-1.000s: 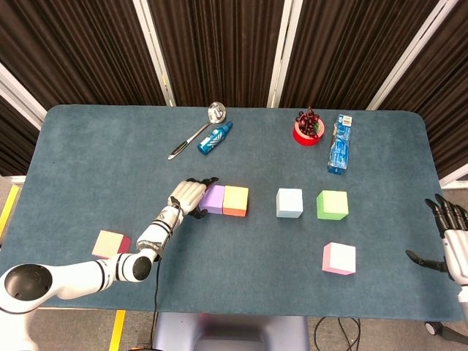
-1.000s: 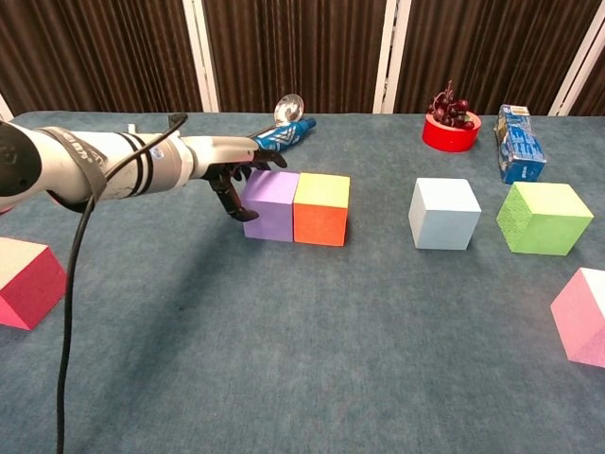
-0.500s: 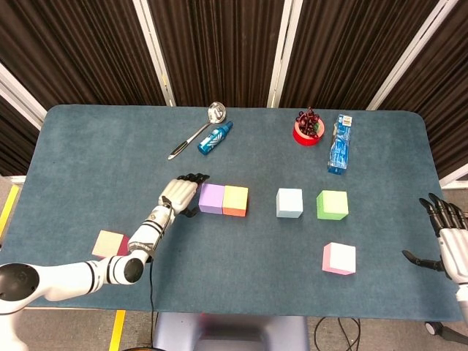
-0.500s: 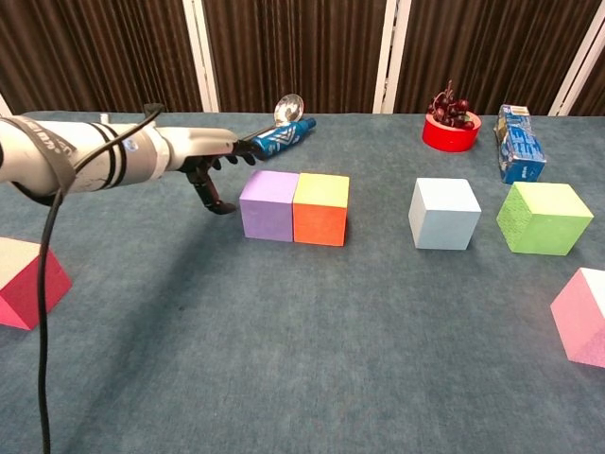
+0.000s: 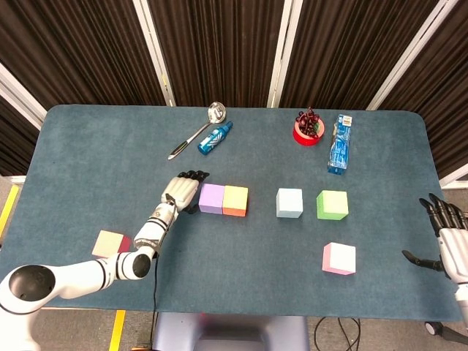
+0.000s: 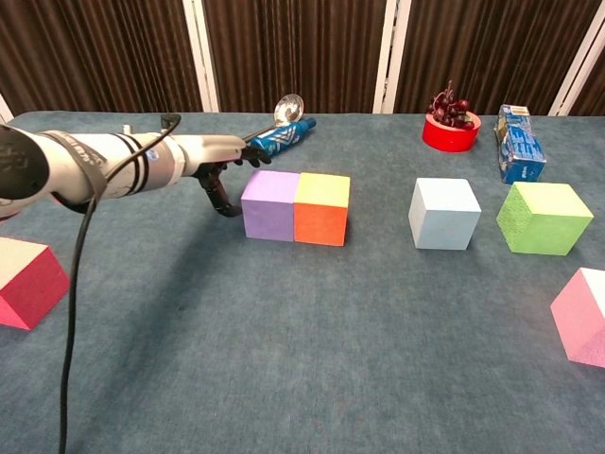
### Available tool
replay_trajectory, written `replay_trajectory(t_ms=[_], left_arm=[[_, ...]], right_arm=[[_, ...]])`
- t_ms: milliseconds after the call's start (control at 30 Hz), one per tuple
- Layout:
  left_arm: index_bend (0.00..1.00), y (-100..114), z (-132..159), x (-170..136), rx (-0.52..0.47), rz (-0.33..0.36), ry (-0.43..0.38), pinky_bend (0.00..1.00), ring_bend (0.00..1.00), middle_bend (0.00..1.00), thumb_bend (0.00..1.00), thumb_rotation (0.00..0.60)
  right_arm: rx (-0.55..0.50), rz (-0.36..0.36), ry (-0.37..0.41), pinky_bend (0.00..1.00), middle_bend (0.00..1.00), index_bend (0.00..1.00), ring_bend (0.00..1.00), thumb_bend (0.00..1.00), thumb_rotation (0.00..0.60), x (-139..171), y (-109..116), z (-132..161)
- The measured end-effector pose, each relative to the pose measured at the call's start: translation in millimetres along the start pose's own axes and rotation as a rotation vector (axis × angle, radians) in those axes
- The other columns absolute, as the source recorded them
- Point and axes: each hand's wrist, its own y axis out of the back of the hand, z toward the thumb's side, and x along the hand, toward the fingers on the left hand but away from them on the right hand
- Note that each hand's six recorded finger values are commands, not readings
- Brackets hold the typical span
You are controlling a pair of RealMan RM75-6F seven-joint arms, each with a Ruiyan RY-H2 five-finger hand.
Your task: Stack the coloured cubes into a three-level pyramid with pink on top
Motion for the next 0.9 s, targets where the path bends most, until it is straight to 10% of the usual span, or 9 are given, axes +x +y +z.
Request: replay_trajectory(t_ms=[700, 900], left_arm=[[0.01, 17, -29, -24, 0.014, 0.085, 0.032, 0.1, 0.05, 0.04, 0.37, 0.6], [0.08, 34, -61, -61, 0.05, 0.191, 0.039, 0.09, 0.06, 0.07, 0.38, 0.6]], right_arm=[[0.011, 0.085, 0.075, 0.0, 0.0, 0.0, 0.0, 0.24, 0.6, -21, -11, 18], [-0.009, 0.16, 0.176, 0.07, 0.12, 0.18, 0.0, 0.24, 0.6, -60, -21, 53]])
